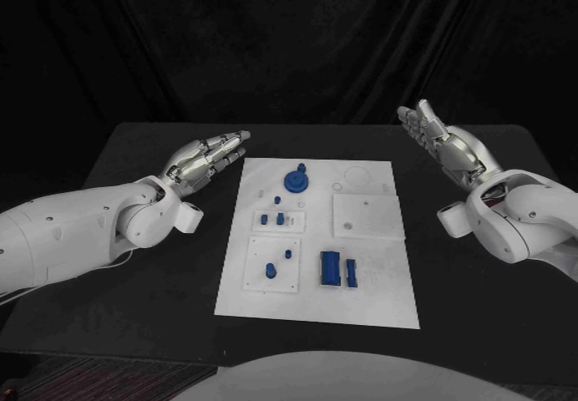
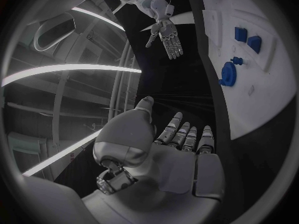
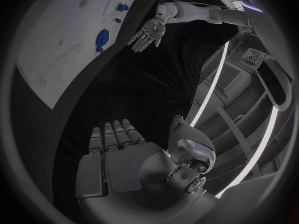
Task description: Assemble the parts on the task board
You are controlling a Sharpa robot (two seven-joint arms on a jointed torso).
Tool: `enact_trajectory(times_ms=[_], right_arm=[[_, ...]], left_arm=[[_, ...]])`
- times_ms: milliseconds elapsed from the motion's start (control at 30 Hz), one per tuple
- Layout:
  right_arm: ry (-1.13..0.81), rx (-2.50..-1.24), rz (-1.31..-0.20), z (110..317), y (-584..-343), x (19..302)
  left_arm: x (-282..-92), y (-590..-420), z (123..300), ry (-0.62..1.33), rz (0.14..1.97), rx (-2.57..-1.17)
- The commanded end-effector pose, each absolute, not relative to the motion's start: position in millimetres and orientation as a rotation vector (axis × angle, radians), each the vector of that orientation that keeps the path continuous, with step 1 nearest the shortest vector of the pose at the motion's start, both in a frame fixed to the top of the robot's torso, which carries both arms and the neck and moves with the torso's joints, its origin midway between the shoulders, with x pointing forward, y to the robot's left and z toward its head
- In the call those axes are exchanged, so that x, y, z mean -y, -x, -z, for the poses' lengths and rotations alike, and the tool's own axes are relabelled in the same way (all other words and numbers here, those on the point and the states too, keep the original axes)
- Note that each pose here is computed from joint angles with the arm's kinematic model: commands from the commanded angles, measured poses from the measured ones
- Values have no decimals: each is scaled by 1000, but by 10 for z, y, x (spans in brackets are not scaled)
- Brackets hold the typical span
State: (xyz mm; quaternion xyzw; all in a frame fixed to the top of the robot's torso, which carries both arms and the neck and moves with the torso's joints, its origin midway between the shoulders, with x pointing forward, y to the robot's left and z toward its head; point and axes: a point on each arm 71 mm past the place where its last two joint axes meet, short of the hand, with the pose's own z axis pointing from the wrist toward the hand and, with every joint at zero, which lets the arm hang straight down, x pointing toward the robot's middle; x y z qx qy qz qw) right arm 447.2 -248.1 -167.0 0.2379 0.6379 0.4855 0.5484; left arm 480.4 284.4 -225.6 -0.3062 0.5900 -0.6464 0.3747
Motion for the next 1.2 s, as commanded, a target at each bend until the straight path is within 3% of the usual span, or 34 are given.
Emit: enact_trajectory(times_ms=[33,600,867,1200], right_arm=[[-653,-1462,-1172,1722,-4500,2439],[-1166,-1235,-1234,2196,-4618,1961],[-1209,-1218,-1229,2242,-4618,1924],[-1209,-1218,-1229,2242,-4618,1924]], left_arm=[[-2757,-4812,2257,817,1610,-1467],[-2128,-4711,2254,1090,1346,-1272],[-1955,-4634,2244,1190,1248,-1225],[-1924,-4618,2242,1209,1229,-1218]])
